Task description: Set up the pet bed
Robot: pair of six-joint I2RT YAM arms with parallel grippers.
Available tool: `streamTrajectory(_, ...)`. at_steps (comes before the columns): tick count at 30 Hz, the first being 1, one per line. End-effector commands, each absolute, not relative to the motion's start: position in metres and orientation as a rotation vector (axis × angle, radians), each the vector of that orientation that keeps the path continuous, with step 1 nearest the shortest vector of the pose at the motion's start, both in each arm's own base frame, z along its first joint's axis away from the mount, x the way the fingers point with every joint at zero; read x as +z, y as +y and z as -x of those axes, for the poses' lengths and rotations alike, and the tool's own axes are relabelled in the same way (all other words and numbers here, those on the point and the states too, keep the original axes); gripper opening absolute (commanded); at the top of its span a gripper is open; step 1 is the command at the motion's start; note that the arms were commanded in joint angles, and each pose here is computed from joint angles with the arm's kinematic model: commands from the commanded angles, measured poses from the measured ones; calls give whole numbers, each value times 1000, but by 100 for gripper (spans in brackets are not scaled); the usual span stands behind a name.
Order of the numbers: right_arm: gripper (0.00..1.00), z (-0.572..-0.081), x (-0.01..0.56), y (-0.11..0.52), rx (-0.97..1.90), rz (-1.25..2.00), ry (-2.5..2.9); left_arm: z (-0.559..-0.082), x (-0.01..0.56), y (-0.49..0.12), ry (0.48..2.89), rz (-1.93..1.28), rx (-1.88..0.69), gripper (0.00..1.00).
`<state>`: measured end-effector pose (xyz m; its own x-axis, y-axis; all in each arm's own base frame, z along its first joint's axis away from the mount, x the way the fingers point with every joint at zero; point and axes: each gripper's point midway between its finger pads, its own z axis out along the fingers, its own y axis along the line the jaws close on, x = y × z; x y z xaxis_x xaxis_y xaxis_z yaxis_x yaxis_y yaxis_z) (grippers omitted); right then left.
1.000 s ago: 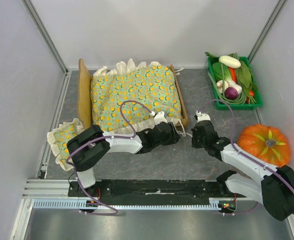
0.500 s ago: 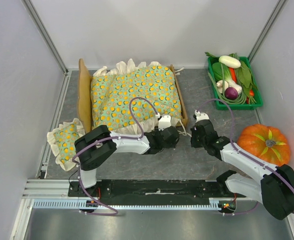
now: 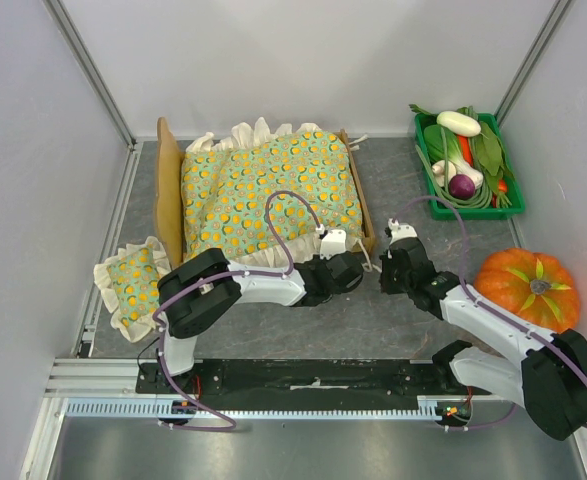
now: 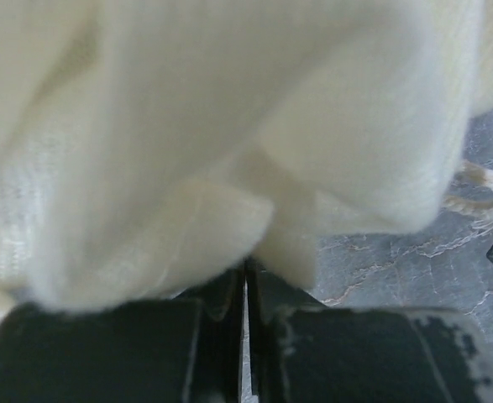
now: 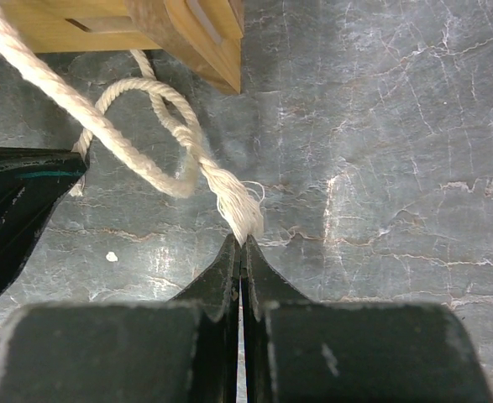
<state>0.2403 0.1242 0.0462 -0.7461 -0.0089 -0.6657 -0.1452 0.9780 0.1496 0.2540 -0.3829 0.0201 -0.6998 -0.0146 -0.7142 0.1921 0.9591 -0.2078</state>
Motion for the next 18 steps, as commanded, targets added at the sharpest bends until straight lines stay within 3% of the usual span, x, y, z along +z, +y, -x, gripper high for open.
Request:
streamTrajectory(1, 0, -258, 71, 126, 247, 90, 2324, -248, 2, -367, 2363, -172, -217, 2)
streamTrajectory(7, 0, -277, 78, 110, 130, -13, 2307, -242, 40, -350, 2303, -158, -257, 2)
streamTrajectory(18, 0, -329, 112, 69, 30, -195, 2226, -204, 44, -259, 2330, -116, -178, 2)
